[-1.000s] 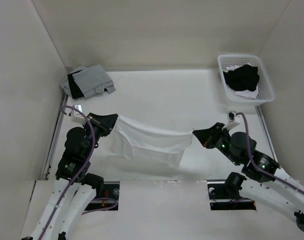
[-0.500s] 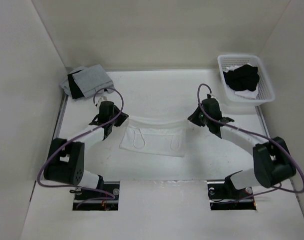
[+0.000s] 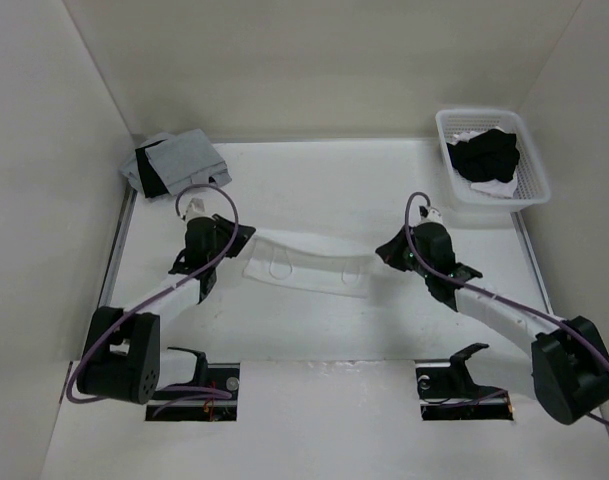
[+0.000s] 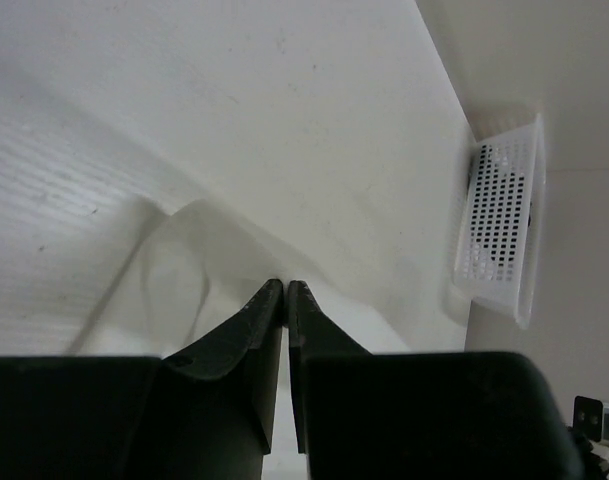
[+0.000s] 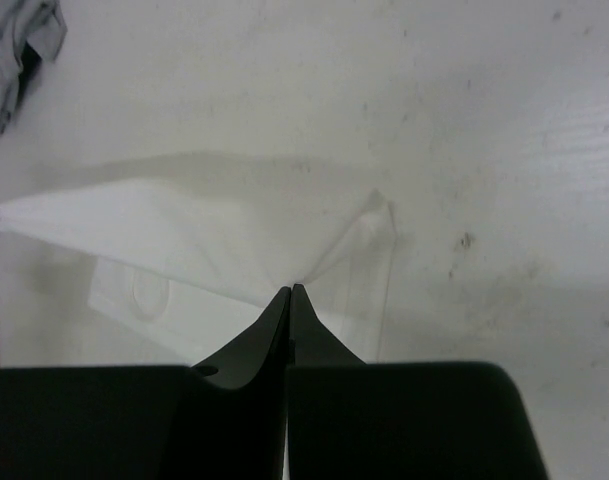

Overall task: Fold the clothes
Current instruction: Fold the tank top

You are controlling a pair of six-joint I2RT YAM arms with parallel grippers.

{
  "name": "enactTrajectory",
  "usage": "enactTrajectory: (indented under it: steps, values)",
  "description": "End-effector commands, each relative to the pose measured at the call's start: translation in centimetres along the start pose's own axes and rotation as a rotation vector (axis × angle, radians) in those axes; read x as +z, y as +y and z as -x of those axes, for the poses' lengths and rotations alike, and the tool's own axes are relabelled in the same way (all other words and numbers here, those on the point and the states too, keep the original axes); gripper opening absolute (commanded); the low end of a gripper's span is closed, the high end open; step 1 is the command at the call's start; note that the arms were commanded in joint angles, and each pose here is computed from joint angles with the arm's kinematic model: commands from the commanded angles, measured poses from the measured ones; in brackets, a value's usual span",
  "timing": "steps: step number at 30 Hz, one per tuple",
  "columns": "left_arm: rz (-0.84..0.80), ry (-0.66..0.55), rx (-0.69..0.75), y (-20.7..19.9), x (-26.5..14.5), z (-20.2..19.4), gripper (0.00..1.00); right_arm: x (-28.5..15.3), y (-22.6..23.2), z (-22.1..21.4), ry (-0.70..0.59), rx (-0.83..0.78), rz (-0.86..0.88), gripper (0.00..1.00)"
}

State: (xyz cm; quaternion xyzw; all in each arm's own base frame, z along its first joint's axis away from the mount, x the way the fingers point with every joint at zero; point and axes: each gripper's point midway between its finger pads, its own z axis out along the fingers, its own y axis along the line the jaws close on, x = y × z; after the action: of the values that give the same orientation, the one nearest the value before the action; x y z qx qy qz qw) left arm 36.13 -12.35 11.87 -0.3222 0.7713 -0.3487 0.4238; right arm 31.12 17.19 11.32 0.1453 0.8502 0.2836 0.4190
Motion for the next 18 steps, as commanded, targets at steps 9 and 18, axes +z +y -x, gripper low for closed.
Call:
enactTrajectory:
  steps: [9,18]
  values:
    - [-0.058,0.004,-0.009,3.1,-3.5,-0.8,0.06,-3.8,-0.2,-6.3,0.053,-0.039,0.0,0.01]
    - [-0.033,0.033,-0.01,5.9,-5.8,-3.1,0.06,-4.6,-1.9,-10.7,0.16,-0.008,-0.045,0.01]
